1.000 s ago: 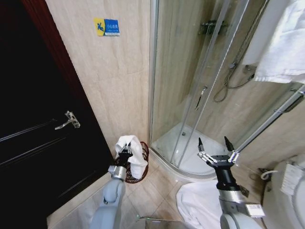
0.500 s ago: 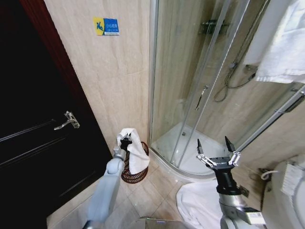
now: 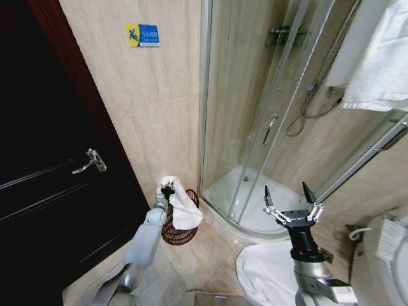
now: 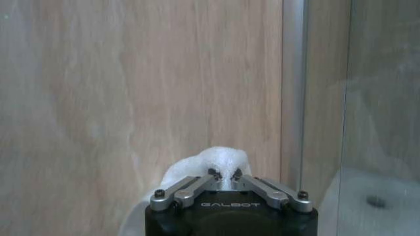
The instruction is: Discard the used towel into the hamper.
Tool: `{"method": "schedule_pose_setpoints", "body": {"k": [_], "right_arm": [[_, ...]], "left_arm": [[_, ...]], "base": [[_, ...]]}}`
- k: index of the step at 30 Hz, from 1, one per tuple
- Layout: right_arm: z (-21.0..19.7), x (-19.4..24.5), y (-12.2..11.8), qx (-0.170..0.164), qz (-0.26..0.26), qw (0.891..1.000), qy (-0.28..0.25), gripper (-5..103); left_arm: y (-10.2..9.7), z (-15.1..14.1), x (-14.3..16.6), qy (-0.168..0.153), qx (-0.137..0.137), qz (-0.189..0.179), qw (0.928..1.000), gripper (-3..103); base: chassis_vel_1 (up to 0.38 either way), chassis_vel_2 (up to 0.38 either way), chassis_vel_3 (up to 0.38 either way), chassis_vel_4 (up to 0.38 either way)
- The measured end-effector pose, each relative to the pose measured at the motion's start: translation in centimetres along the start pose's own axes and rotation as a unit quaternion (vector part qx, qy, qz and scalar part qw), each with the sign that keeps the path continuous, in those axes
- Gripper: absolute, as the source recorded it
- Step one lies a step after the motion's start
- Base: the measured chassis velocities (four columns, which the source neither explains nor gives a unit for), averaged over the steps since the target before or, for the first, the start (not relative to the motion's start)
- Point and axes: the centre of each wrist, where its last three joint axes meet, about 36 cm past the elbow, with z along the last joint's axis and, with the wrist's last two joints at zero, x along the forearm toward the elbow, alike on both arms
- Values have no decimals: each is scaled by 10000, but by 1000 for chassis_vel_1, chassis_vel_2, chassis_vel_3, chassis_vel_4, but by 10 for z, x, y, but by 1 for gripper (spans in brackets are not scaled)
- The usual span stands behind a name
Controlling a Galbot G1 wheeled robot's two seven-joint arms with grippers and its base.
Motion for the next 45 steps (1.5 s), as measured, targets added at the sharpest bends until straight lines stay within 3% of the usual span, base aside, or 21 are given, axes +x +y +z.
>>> {"method": "schedule_pose_setpoints", "body": {"k": [12, 20, 27, 45], "right_arm": [[1, 2, 0, -66, -45, 10000, 26, 100], [0, 3, 0, -77, -95, 9999, -32, 100], [-7, -1, -2, 34, -81, 9995, -314, 100], [-14, -5, -2, 60, -334, 9976, -601, 100]], "left_arm": [[-33, 68, 16, 763, -236, 510, 9955, 2], [-36, 79, 16, 1208, -209, 631, 9904, 2], [-44, 90, 16, 1912, -638, 891, 9754, 2], [-62, 90, 15, 1989, -575, 872, 9744, 2]], "base": [[0, 0, 0, 0], [0, 0, 0, 0], [0, 0, 0, 0], [0, 0, 0, 0]]}}
